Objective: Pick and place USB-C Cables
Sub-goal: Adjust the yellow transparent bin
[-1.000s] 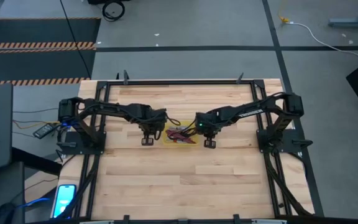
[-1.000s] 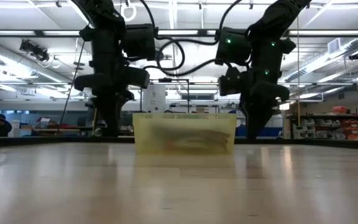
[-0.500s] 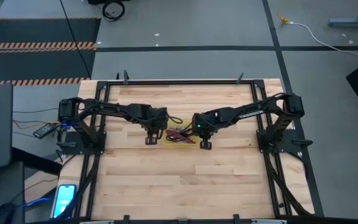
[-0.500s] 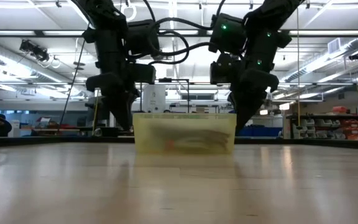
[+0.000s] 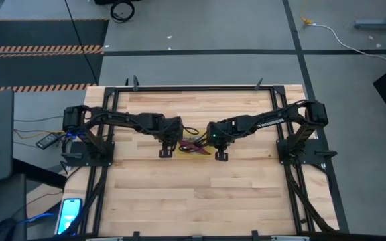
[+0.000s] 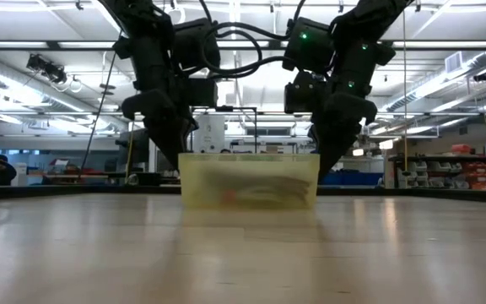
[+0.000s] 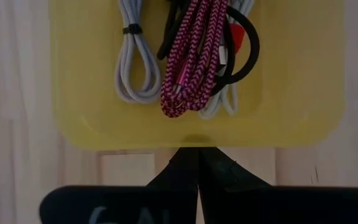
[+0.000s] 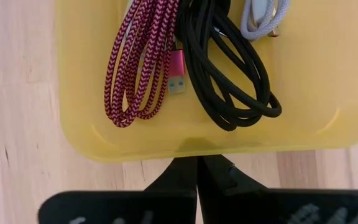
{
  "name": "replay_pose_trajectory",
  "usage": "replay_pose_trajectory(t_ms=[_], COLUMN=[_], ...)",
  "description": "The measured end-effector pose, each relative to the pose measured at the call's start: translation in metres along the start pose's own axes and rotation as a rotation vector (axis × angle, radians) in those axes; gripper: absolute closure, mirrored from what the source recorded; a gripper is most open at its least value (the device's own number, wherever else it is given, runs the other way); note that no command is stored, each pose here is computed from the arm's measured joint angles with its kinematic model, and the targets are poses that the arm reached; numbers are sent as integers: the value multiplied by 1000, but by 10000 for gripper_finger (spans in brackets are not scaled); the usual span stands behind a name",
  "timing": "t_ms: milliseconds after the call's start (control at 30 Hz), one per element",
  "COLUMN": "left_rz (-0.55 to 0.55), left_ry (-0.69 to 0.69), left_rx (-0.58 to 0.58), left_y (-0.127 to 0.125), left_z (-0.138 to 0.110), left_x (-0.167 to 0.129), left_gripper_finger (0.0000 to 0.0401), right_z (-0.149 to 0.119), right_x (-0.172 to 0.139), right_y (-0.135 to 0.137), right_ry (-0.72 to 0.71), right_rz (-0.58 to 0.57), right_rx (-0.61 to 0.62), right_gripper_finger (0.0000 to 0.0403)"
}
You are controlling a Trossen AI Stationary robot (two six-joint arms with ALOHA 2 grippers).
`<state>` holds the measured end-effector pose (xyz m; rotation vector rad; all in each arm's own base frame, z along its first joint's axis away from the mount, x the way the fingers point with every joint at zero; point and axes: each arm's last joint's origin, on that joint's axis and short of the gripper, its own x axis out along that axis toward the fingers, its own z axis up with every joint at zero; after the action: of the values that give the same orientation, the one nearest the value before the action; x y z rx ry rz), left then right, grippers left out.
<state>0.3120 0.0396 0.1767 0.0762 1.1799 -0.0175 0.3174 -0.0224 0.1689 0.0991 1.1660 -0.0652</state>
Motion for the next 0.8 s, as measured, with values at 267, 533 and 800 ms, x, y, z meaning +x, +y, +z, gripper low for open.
replay_pose_trajectory(t_ms=[267,533,800], left_rz=[-20,-27,-30], left_ry=[-9,-19,-21], left_rx=[-15,-7,-20], left_y=[-2,-6,-7], left_z=[1,2,3], left_x=[0,0,0], left_gripper_finger=[401,401,400], right_z=[1,1,1], right_x=[0,0,0], right_y=[1,1,1], right_ry=[-8,-6,-7], right_rz=[20,20,19], right_rx=[-2,1,1], right_gripper_finger=[402,402,402])
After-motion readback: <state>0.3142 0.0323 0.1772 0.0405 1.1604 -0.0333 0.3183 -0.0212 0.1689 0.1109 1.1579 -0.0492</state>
